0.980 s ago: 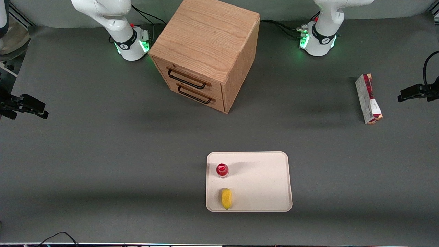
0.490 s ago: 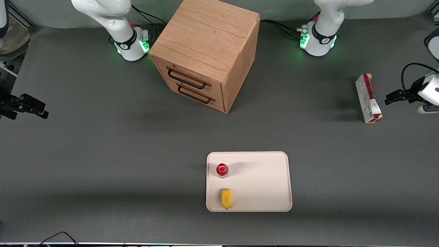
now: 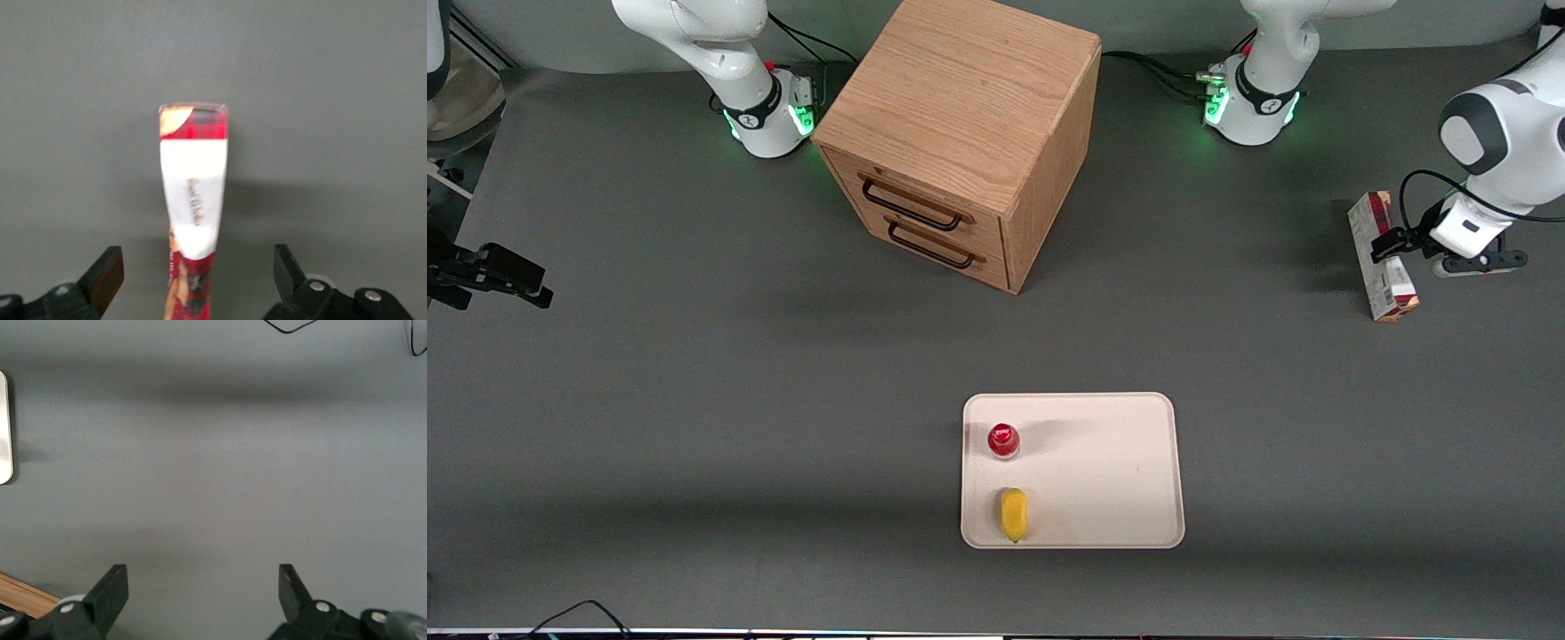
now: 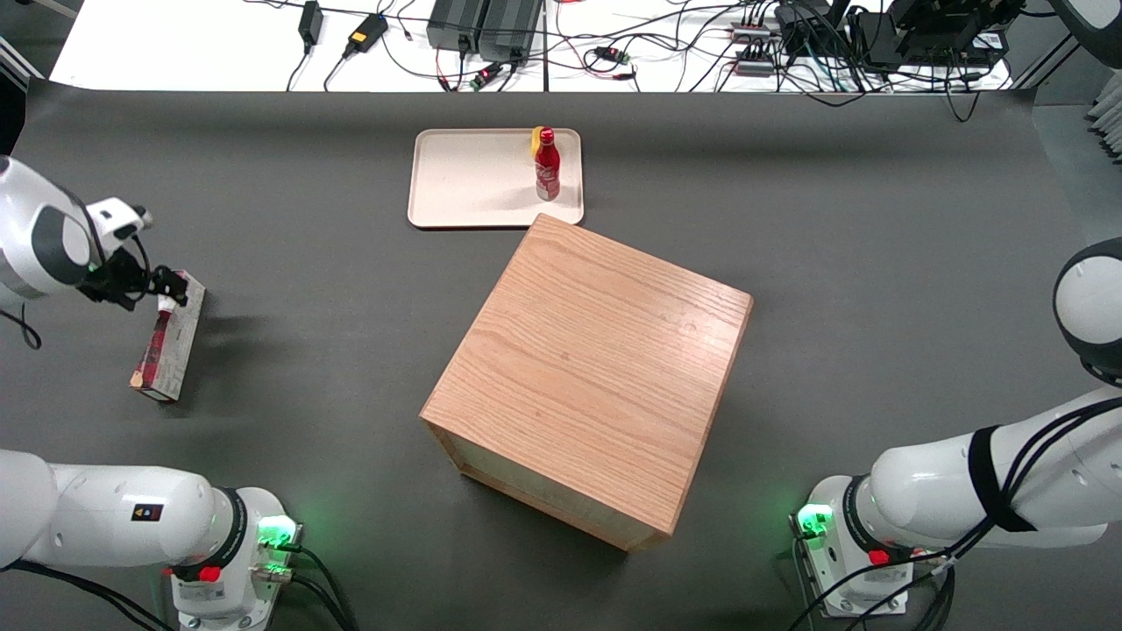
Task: Place red cookie box on tray
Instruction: 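Lower the open left gripper around the cookie box and close it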
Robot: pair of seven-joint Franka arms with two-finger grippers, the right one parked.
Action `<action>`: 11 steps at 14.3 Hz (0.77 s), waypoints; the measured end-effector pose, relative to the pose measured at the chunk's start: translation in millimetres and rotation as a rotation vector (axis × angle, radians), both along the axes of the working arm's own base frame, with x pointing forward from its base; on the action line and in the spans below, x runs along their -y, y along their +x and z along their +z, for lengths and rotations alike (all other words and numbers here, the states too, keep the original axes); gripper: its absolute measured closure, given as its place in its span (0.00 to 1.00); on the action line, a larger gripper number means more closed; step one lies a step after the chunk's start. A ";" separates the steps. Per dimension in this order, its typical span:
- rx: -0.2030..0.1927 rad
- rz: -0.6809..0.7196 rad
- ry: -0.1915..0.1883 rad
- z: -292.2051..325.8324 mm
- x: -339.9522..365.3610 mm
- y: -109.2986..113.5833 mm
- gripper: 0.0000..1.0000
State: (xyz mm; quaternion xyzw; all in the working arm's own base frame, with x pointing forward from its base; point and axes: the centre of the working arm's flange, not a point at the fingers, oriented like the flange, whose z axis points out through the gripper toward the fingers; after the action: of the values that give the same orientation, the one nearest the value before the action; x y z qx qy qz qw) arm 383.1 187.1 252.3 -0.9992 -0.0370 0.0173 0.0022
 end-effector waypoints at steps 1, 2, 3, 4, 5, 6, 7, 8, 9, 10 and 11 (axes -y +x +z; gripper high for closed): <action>-0.004 -0.006 0.010 -11.4 -4.8 -5.5 0.00; -0.006 -0.009 0.023 -22.2 -6.8 -9.0 0.00; -0.010 -0.012 0.034 -31.6 -6.9 -11.2 0.00; -0.017 -0.015 0.041 -38.9 -6.7 -12.8 0.00; -0.023 -0.016 0.045 -43.3 -6.9 -13.5 0.07; -0.025 -0.016 0.047 -45.2 -7.1 -13.8 0.20; -0.027 -0.017 0.047 -46.0 -7.1 -13.9 0.31; -0.027 -0.017 0.047 -46.0 -7.0 -13.9 0.41; -0.027 -0.017 0.047 -46.0 -6.8 -13.8 0.54; -0.027 -0.018 0.047 -46.0 -6.6 -13.7 0.64; -0.027 -0.018 0.047 -45.9 -6.5 -13.5 0.76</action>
State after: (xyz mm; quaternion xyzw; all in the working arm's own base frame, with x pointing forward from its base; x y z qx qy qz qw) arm 369.7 193.6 206.4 -0.9988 -0.0283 0.0300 0.0263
